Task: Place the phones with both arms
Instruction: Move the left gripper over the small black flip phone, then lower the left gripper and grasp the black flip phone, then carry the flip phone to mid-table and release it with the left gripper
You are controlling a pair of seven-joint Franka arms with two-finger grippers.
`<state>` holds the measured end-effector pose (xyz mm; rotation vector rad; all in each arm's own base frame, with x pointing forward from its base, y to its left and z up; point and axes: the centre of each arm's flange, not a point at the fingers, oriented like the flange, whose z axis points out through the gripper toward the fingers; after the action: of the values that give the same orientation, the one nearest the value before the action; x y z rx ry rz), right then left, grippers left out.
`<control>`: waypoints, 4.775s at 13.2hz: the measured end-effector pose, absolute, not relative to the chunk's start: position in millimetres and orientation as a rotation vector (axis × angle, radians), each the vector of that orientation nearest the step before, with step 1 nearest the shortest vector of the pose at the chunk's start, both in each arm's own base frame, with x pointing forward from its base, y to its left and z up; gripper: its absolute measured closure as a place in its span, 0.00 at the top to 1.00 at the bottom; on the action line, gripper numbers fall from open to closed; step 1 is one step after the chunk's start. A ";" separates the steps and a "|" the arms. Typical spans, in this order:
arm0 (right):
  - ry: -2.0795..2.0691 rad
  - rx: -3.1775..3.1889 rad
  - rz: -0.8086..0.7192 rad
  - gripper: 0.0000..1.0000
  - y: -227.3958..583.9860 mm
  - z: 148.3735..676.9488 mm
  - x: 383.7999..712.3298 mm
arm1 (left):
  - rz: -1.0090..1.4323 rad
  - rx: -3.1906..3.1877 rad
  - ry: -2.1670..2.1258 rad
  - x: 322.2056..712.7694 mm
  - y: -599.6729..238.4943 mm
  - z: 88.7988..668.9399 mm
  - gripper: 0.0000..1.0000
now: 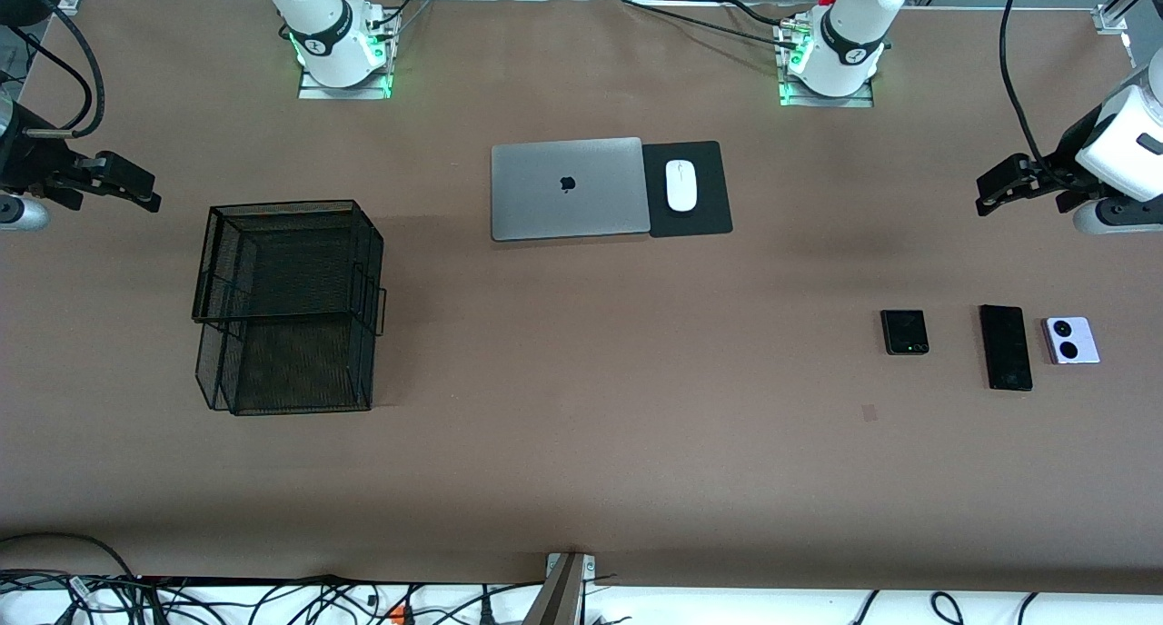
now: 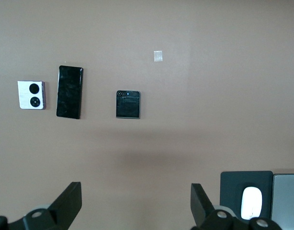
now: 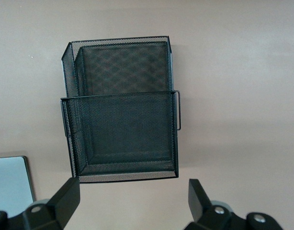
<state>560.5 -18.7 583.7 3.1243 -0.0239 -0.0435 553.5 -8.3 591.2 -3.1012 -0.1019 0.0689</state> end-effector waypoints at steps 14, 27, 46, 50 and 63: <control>-0.025 3.124 -0.037 1.00 -19.1 586.3 559.7 | 0.256 -3.098 -0.128 600.1 55.7 489.2 1.00; -0.030 3.124 -0.020 1.00 -20.9 591.6 560.1 | -0.031 -3.089 0.020 609.6 80.3 215.4 1.00; -0.031 3.124 -0.042 1.00 -21.0 590.5 558.5 | 0.086 -3.137 -0.043 586.8 74.4 160.9 1.00; -0.031 3.124 -0.043 1.00 -21.0 590.5 558.5 | 0.075 -3.137 -0.045 588.1 75.1 164.3 0.80; -0.033 3.124 -0.043 1.00 -21.6 590.5 558.4 | 0.278 -3.291 0.242 659.8 -108.6 308.9 0.80</control>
<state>558.4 -21.6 590.5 3.1242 -0.0325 -0.0429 659.8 -108.6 308.9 -3.2912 0.2422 0.2782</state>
